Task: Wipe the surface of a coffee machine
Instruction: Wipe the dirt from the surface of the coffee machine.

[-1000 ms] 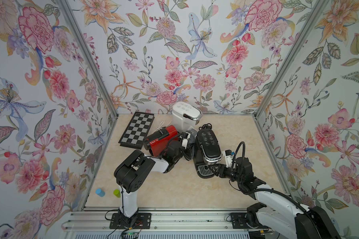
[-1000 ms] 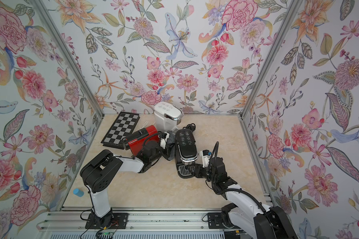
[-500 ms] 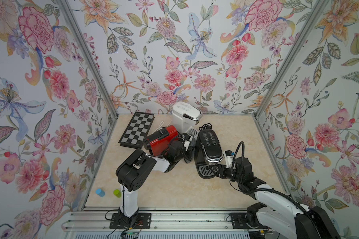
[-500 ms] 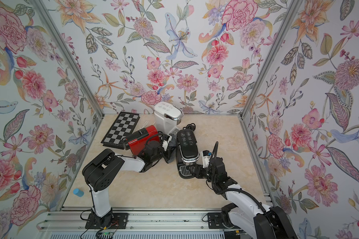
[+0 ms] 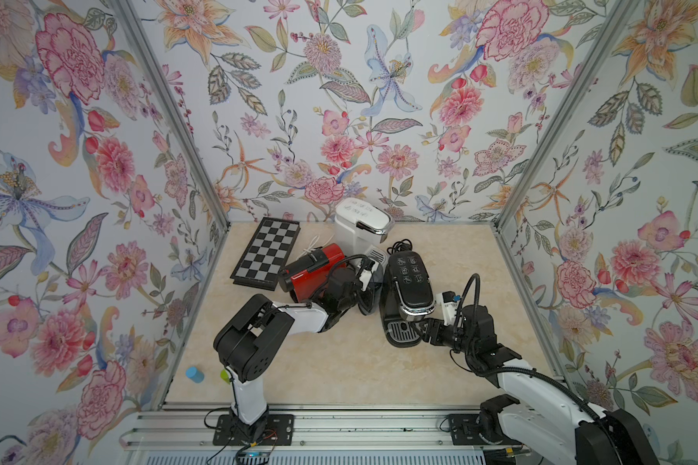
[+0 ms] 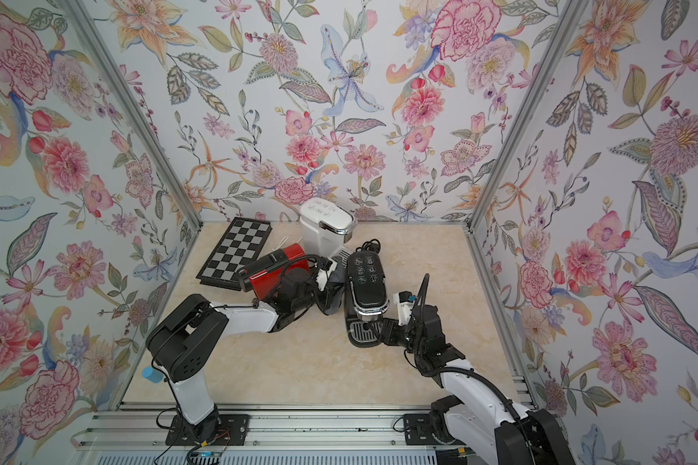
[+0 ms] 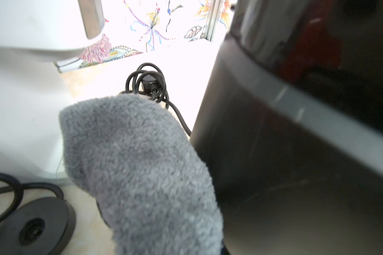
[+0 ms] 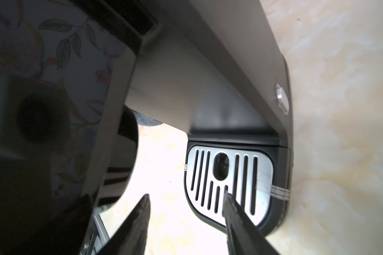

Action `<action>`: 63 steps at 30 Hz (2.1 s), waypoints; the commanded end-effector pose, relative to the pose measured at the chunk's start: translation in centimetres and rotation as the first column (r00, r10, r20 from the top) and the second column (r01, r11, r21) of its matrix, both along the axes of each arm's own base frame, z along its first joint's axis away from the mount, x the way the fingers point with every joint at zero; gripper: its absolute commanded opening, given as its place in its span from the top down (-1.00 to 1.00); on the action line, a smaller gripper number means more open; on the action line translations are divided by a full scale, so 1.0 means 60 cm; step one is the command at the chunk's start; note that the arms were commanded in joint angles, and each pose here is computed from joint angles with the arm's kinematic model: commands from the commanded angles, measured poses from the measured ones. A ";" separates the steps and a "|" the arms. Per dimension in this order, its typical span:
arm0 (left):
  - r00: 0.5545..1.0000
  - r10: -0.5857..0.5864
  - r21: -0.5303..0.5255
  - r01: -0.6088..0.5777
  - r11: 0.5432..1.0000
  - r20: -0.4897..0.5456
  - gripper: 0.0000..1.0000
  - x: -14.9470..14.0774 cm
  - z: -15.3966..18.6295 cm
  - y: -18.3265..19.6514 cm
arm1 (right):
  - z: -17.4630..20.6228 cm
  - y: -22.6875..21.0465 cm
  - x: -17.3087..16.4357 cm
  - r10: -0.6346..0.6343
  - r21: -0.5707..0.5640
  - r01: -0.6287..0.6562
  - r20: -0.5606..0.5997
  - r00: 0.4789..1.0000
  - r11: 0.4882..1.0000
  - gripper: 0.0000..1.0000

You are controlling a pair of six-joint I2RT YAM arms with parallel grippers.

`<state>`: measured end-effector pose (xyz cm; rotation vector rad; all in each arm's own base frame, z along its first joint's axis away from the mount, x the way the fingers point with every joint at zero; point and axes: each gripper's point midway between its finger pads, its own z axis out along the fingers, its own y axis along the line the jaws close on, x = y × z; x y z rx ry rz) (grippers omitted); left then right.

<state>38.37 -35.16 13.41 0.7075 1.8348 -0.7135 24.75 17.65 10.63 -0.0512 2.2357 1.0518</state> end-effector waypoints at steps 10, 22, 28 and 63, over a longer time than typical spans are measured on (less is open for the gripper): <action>0.979 -0.141 -0.030 0.147 0.989 0.146 0.88 0.031 0.117 -0.040 | 0.032 0.004 0.010 0.009 0.017 -0.010 0.047 0.999 1.000 -0.10; 0.960 -0.261 0.002 0.262 0.965 0.100 0.88 0.039 0.063 -0.068 | 0.028 0.004 0.009 0.011 0.014 -0.012 0.042 0.999 1.000 -0.11; 0.956 -0.289 0.032 0.288 0.957 0.056 0.90 0.034 0.017 -0.066 | 0.027 0.002 0.009 0.010 0.014 -0.011 0.041 0.999 1.000 -0.10; 0.939 -0.341 -0.192 0.328 0.925 -0.038 0.88 -0.150 0.014 -0.050 | 0.013 -0.017 0.016 -0.025 -0.022 0.026 0.026 0.999 0.999 -0.12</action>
